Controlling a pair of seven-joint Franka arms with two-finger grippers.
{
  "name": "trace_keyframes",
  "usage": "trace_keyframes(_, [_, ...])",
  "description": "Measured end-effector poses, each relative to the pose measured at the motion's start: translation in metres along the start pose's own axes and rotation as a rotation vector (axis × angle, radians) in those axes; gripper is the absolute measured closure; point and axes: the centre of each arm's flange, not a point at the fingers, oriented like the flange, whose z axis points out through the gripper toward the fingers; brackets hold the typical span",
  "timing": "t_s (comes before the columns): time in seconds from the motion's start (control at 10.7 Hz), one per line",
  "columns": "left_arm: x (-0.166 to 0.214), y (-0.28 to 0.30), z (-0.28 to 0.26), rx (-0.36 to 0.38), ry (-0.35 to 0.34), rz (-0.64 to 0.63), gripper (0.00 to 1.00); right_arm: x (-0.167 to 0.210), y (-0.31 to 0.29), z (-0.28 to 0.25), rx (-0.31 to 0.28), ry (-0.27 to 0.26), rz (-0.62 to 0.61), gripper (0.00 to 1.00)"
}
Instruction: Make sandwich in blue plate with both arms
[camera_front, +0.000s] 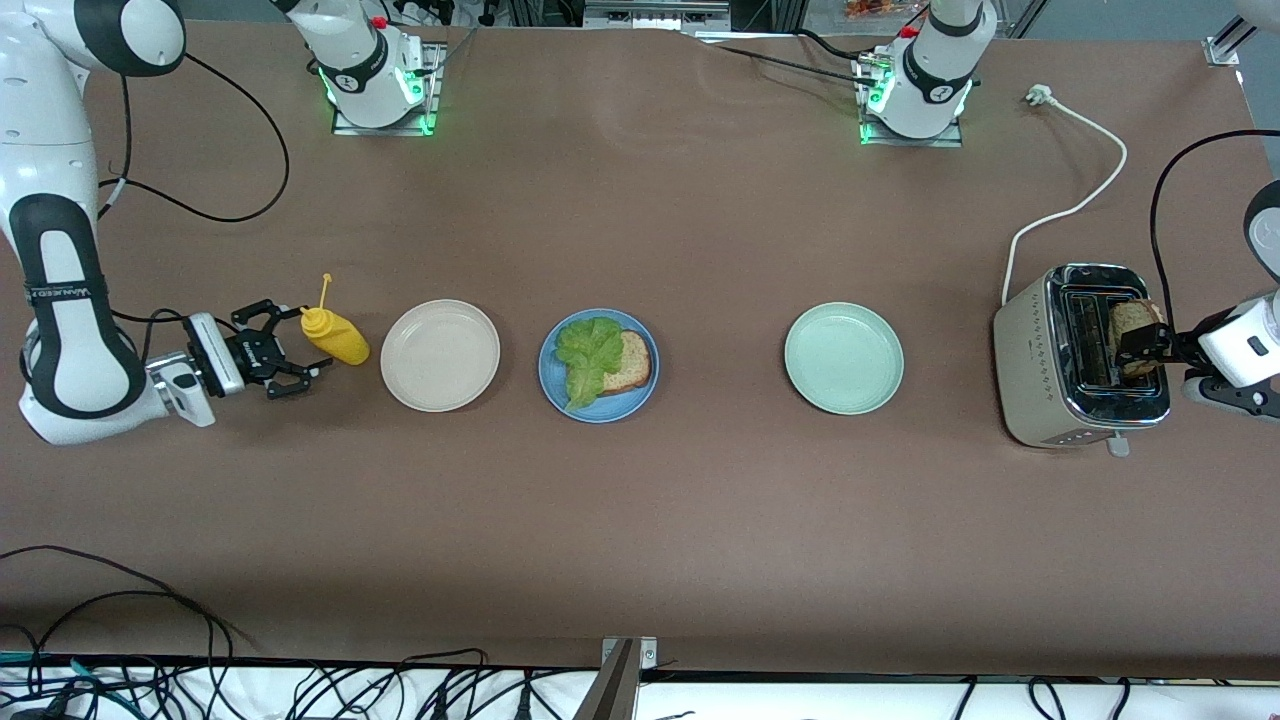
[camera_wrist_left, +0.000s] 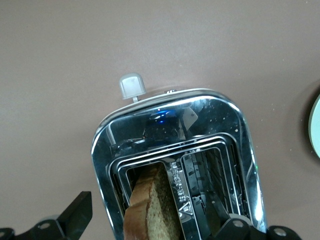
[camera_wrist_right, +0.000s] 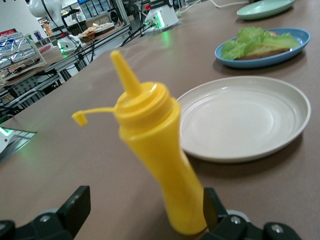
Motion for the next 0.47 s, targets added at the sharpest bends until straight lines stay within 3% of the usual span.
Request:
trace_keyframes(0.19, [-0.004,-0.002,0.006,-0.008,-0.01,0.005,0.0,0.001,-0.008,-0.015,0.001,-0.045,0.059,0.0])
trace_keyframes(0.47, [-0.007,-0.002,0.014,-0.017,-0.024,0.048,0.05,0.038,-0.015,-0.058,-0.011,-0.154,0.225,0.0])
